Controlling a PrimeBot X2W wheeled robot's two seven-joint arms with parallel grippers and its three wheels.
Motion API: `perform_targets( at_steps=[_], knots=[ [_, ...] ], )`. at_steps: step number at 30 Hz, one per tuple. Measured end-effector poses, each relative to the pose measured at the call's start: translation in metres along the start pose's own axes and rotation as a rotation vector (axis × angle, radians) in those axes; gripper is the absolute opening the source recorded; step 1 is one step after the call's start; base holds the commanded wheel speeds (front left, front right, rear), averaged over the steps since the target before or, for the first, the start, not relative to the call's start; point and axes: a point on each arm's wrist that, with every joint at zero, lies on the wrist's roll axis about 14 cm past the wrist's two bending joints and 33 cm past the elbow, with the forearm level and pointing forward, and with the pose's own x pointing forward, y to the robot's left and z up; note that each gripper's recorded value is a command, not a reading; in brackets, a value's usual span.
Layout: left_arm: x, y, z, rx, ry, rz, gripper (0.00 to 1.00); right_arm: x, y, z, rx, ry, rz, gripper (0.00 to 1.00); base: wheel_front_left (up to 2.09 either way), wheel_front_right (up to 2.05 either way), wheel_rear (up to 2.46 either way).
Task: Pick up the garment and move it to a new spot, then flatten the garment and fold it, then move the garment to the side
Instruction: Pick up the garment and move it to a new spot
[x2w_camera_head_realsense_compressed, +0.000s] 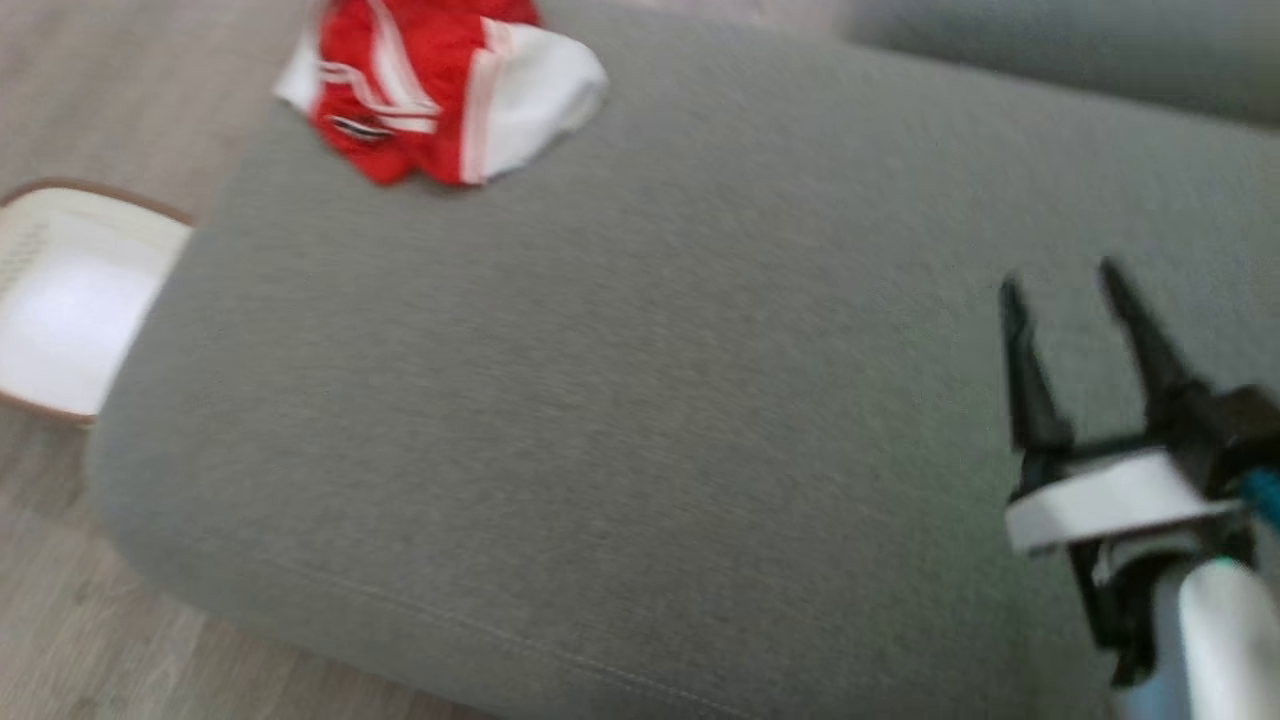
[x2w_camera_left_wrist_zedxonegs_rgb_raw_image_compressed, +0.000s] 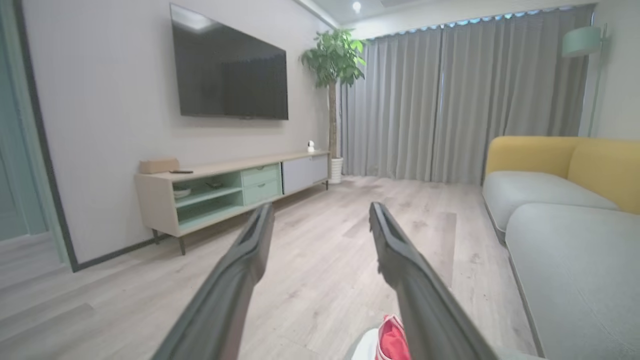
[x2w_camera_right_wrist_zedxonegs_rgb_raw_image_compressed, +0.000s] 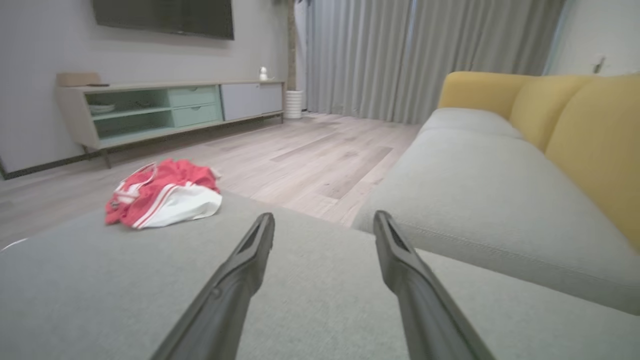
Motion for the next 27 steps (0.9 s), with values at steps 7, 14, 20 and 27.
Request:
perform_targets(
  at_steps=[7,14,20,27],
  knots=[
    [0.082,-0.052,-0.095,-0.003,0.253,-0.042,1.00,0.011,-0.051,0.003,-0.025,-0.015,-0.120,1.00,0.00,0.00,0.00],
    [0.097,-0.103,-0.200,0.011,0.501,-0.124,1.00,0.006,-0.080,-0.031,-0.001,0.069,-0.189,1.00,0.00,0.00,0.00],
    [0.084,-0.141,-0.278,0.009,0.700,-0.194,1.00,0.002,-0.098,-0.057,-0.013,0.130,-0.236,1.00,0.00,0.00,0.00],
    [0.066,-0.157,-0.331,0.012,0.854,-0.213,1.00,0.000,-0.109,-0.079,-0.005,0.178,-0.262,1.00,0.00,0.00,0.00]
  ],
)
